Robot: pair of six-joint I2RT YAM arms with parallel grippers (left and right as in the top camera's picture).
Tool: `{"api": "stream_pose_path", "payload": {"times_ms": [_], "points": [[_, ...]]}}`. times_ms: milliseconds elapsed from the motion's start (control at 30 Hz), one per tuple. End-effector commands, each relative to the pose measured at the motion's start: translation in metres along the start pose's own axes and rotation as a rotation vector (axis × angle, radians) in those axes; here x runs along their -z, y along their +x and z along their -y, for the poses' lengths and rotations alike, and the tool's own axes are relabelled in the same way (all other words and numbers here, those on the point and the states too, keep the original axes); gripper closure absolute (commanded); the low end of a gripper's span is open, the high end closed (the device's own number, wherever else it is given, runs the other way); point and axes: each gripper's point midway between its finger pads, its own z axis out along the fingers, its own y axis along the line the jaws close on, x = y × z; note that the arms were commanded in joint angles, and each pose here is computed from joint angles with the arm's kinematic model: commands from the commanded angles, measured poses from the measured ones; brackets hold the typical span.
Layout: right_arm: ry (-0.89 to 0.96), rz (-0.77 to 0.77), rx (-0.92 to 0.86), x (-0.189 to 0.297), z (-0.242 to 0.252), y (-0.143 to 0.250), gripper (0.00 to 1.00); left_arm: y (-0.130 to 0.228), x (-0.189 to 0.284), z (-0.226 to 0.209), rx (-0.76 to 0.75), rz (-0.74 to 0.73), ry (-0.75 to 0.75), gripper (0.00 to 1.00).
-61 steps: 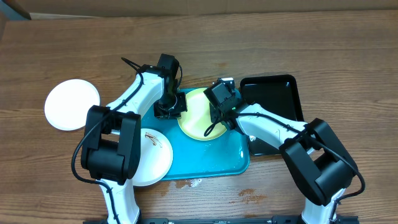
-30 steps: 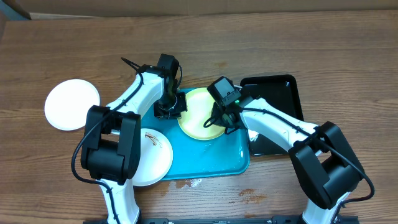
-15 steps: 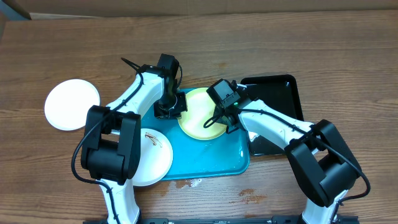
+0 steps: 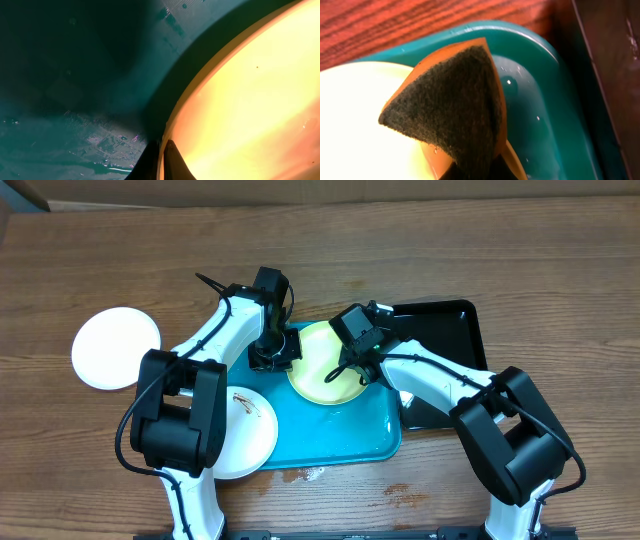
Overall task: Clean dirty plates on tray and stack at the side
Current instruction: 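Scrub the yellow plate with the sponge while the left gripper holds its rim, then return the sponge to the black tray water with the right gripper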
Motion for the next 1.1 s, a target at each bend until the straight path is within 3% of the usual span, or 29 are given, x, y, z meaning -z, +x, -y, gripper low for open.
{"api": "stream_pose_path", "payload": {"times_ms": [0,200,433,633,767,900,1067], "points": [[0.032,0.014,0.016,-0.016,0.009,0.0,0.96,0.008,-0.023,-0.022,0.024,-0.037,-0.1,0.96],[-0.065,0.113,0.084,-0.007,-0.018,-0.03,0.96,0.008,-0.023,-0.022,0.024,-0.037,-0.1,0.96],[-0.198,0.242,0.079,0.057,-0.047,-0.087,0.96,0.008,-0.023,-0.022,0.021,-0.038,-0.1,0.96],[-0.194,0.273,0.078,0.107,-0.021,-0.109,0.96,0.008,-0.023,-0.022,0.02,-0.037,-0.101,0.96],[-0.139,0.196,0.04,0.118,0.019,-0.108,0.96,0.006,-0.023,-0.027,0.019,-0.025,-0.128,0.96],[-0.032,-0.045,0.043,0.104,0.086,-0.076,0.96,0.004,-0.022,-0.031,0.014,-0.014,-0.151,0.96],[0.068,-0.173,0.063,0.093,0.137,-0.053,0.96,0.004,-0.022,-0.03,0.014,-0.016,-0.148,0.96]]}}
